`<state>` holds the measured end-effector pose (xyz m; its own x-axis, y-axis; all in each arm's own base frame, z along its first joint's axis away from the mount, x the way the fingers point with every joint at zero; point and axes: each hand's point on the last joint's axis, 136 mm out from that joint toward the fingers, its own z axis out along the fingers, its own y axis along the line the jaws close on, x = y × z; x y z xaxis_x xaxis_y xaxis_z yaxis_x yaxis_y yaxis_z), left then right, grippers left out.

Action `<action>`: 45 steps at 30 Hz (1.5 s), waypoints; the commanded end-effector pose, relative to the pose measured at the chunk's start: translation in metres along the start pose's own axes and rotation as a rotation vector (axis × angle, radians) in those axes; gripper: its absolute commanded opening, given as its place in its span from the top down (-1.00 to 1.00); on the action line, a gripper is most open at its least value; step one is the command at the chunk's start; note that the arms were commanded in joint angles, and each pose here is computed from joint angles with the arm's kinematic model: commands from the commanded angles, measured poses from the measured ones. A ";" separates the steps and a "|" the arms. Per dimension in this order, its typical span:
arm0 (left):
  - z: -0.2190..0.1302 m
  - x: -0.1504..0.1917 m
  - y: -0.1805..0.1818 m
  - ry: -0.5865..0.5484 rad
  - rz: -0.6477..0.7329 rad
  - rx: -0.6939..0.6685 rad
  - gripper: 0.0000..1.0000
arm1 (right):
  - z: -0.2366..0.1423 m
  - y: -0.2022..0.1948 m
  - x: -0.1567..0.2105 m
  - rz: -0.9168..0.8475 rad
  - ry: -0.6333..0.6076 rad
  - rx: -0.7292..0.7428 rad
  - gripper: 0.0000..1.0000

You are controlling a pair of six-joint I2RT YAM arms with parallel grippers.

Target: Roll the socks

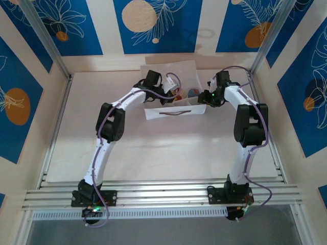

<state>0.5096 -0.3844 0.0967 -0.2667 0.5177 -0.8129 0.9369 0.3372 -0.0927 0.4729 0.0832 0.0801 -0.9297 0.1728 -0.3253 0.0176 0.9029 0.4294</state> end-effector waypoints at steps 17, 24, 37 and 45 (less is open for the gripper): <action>-0.109 -0.124 -0.029 -0.181 0.110 -0.055 -1.00 | -0.103 0.061 -0.028 -0.172 -0.228 -0.076 -0.10; -0.174 -0.131 -0.026 -0.196 0.060 -0.253 -1.00 | -0.147 0.058 -0.003 -0.212 -0.339 -0.020 -0.28; -0.292 0.018 -0.029 -0.161 -0.241 -0.639 -1.00 | -0.180 0.016 0.059 -0.149 -0.558 0.077 -0.47; -0.332 0.142 -0.031 -0.076 -0.373 -0.915 -1.00 | -0.160 -0.022 0.085 -0.235 -0.786 0.184 -0.99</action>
<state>0.3668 -0.0921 0.1834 -0.4722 0.2519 -0.8448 0.3763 0.9242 0.0652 0.3245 0.0249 0.1593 -0.5619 0.1861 -0.8060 -0.0127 0.9723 0.2333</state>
